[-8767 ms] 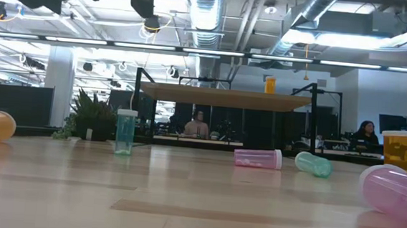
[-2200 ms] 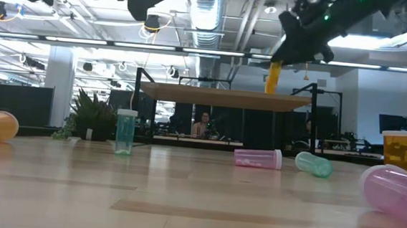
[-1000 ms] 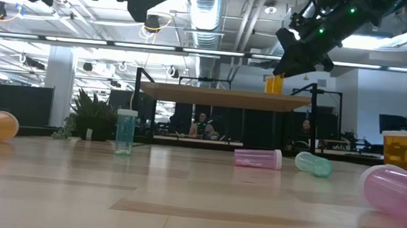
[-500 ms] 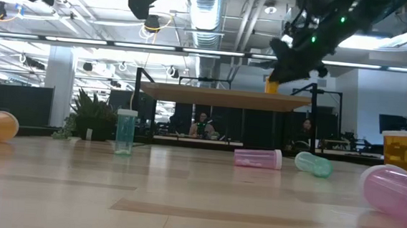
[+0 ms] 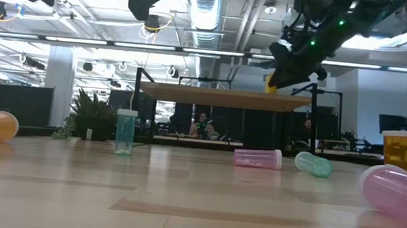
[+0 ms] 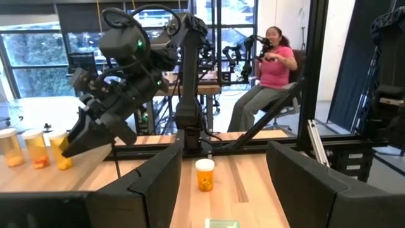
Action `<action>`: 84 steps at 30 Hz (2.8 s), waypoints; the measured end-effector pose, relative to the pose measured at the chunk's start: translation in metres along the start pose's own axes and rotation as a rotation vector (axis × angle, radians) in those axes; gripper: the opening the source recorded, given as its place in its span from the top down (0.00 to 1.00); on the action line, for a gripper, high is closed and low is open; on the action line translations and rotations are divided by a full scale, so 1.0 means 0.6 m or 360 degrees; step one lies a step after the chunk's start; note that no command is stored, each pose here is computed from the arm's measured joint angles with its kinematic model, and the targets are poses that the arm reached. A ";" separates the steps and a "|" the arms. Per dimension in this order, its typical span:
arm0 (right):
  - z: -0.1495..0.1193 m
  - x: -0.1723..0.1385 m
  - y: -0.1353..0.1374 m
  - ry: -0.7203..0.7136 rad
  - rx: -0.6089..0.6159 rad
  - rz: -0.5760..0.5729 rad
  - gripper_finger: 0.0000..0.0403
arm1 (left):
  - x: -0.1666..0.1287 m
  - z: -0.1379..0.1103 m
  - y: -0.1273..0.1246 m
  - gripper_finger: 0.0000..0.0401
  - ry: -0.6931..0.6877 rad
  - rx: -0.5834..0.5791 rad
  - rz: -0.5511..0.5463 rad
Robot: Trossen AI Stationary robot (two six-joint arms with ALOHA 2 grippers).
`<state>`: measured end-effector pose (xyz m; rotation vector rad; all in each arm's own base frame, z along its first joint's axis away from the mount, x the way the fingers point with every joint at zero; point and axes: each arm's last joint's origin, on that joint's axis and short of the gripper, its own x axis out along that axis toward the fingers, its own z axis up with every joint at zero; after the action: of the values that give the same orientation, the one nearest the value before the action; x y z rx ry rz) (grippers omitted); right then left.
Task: Pick and place medicine bottles onto shelf by color
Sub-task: Put the small orange pill bottle on the shelf aligned with the other small orange pill bottles, then put the top left blue pill bottle on the shelf
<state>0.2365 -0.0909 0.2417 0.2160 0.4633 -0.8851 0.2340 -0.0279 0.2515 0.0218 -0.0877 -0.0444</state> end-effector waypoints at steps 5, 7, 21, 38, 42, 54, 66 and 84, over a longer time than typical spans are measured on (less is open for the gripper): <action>0.005 -0.009 -0.004 -0.0027 0.0017 0.0006 0.62 | 0.000 0.000 0.000 0.45 -0.0001 -0.0001 0.0001; 0.005 -0.010 -0.004 -0.0018 0.0011 0.0003 0.63 | 0.000 0.000 0.000 0.45 -0.0001 -0.0001 0.0001; 0.001 -0.010 -0.005 0.0016 -0.0007 -0.0009 0.61 | 0.000 0.000 0.000 0.45 0.0000 -0.0001 0.0004; 0.014 -0.096 -0.028 -0.0044 0.0057 0.0094 0.61 | 0.000 -0.002 0.000 0.45 0.0018 0.0000 0.0012; 0.011 -0.135 -0.028 -0.0057 0.0094 0.0220 0.61 | 0.000 -0.003 0.000 0.45 0.0031 -0.0007 0.0011; -0.038 -0.233 0.067 -0.0020 -0.0114 0.0876 0.66 | 0.000 -0.005 0.000 0.45 0.0043 -0.0039 0.0010; -0.132 -0.265 0.200 -0.0089 -0.0330 0.1020 0.68 | 0.001 -0.009 -0.009 0.45 0.0067 -0.0041 -0.0035; -0.101 -0.238 0.210 -0.0315 -0.0511 0.1024 0.73 | 0.069 -0.053 -0.002 0.45 0.0467 0.0166 0.0097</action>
<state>0.2396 0.1084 0.2549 -0.0236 0.3141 -0.1921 0.2776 -0.0302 0.2235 0.1292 0.2026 0.0244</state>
